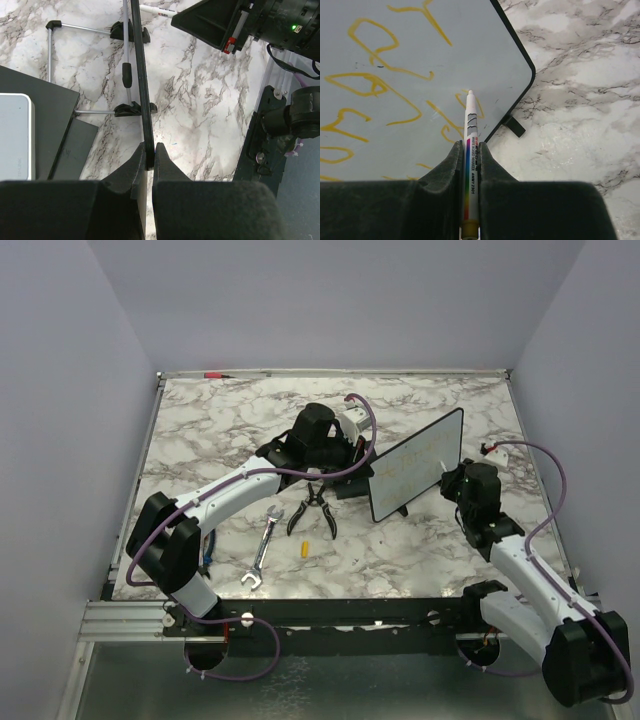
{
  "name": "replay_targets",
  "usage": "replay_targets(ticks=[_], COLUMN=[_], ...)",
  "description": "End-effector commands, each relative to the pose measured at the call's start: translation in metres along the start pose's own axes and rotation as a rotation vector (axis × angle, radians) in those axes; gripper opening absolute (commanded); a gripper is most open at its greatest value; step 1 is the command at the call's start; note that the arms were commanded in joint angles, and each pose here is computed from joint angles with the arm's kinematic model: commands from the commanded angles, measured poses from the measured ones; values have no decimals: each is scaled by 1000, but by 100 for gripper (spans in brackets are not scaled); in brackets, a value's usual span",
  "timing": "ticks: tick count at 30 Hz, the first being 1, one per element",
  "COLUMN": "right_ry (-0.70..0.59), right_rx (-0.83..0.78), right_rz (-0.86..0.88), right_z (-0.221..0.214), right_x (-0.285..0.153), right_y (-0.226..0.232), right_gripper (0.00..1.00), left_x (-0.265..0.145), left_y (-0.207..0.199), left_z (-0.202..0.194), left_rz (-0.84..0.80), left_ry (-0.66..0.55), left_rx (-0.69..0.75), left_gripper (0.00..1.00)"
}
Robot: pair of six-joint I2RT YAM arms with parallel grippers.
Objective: Write a sentence on the whiteboard
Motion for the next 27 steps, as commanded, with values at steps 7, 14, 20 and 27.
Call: replay_targets(ticks=[7, 14, 20, 27], right_ry=[28, 52, 58, 26], right_rx=[-6, -2, -3, 8], right_rz=[-33, -42, -57, -90], right_z=[-10, -17, -20, -18], right_x=[6, 12, 15, 18], right_y=[-3, -3, -4, -7], right_gripper=[1, 1, 1, 1], left_x=[-1, -1, -2, -2], left_y=[-12, -13, -13, -13], left_z=[0, 1, 1, 1], left_rz=[-67, -68, -67, -66], left_ry=[32, 31, 30, 30], left_rx=[3, 6, 7, 7], left_gripper=[0, 0, 0, 0])
Point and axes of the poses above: each gripper's point midway between its finger pads, its own x axis out along the fingers, its own y axis along the line the jaws close on, z = x × y, the point moved 10 cm from there along -x, back along the fingers, and after that the axes turned 8 degrees about -x, right-handed, at the moved point
